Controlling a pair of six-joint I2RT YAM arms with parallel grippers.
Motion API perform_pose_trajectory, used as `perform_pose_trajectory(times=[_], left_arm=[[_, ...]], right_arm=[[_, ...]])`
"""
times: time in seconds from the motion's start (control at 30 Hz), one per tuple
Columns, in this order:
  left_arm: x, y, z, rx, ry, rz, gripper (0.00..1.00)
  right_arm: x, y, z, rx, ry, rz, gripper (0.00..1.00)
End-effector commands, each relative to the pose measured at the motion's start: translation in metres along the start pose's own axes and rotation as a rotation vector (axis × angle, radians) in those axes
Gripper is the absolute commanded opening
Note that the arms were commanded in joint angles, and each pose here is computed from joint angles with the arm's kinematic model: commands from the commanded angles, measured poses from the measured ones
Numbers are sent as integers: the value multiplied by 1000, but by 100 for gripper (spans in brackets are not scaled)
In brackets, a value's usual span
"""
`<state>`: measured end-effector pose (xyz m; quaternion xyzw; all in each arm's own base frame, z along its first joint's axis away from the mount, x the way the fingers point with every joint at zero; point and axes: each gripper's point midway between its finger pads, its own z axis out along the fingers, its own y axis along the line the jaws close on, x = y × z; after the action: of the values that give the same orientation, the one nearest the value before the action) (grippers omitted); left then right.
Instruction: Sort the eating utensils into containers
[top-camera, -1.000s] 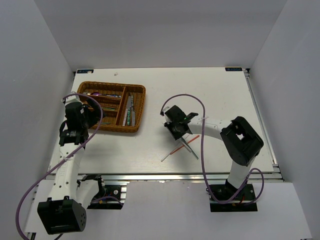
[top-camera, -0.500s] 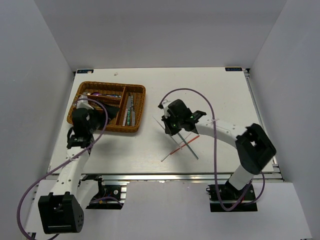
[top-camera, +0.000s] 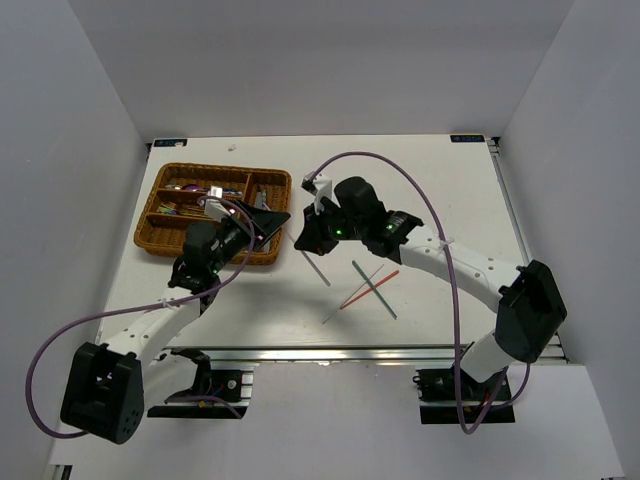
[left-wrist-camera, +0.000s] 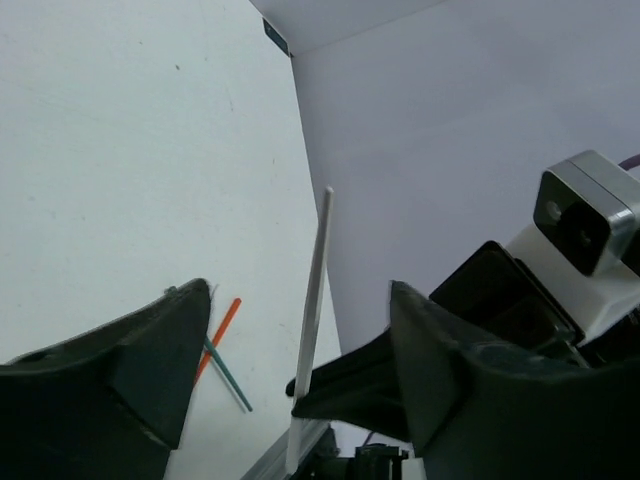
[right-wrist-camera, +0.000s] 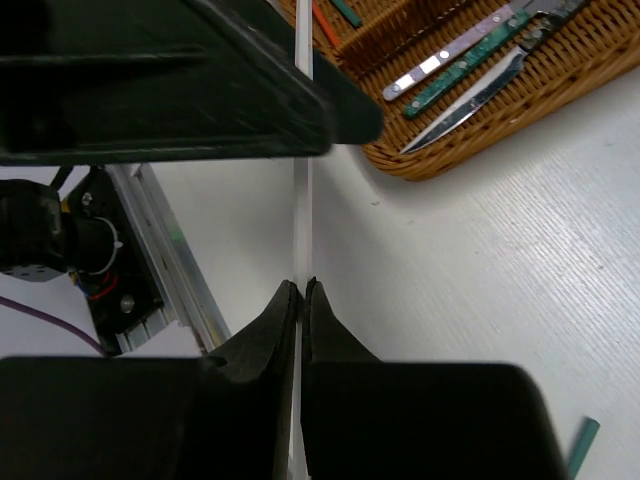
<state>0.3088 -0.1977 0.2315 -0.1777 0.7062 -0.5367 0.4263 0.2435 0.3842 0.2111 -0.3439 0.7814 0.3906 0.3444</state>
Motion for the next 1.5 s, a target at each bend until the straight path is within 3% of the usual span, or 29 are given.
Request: perform_pose_trajectory(times=[0.0,0.03,0.1,0.13,0.23,0.27,0.3,0.33,0.37,0.4,0.43,0.53,0.6,0.77,1.13,1.33,1.47], left_arm=[[-10,-20,6,51,-35,20,74],[-8,-13,7,24,-29,20,60],[-8,-7,10,-3,-26,24,46],[-8,-6,11,-6,-22,27,29],[-13,-7,15,-25,-27,45,4],[-14,-5,16,-48,-27,48,0],[-26,-8,18,-71,-69,58,0],[-26,6,16,-150,-68,60,0],[-35,16,14,-213,-99,63,0],[-60,21,11,-288,-199,80,0],[-64,53,-3,-455,-212,73,0],[-119,102,-43,-659,-379,-2,0],[-162,127,-75,-717,-508,-53,0],[-206,174,-101,-918,-546,-70,0],[-245,221,-147,-1019,-646,-169,0],[-250,227,-142,-982,-640,-185,0],[-246,229,-133,-934,-618,-197,14]], right_arm=[[-27,26,-4,-73,-63,-19,0],[-27,28,-4,-76,-63,-21,0],[-26,35,-3,-95,-59,-31,0],[-25,36,-1,-100,-54,-31,0],[-22,36,3,-103,-47,-27,1],[-23,34,4,-93,-57,-30,6],[-24,32,4,-82,-66,-25,15],[-23,23,2,-38,-80,-21,42],[-25,16,0,-7,-98,-15,63],[-25,9,-3,29,-107,-3,85],[-27,1,-10,76,-125,5,89],[-20,-53,-38,349,-154,53,89],[-3,-75,-49,403,-138,86,89],[19,-92,-72,445,-127,97,89],[43,-112,-88,483,-103,107,89],[46,-113,-86,471,-94,113,89],[48,-112,-84,463,-86,116,89]])
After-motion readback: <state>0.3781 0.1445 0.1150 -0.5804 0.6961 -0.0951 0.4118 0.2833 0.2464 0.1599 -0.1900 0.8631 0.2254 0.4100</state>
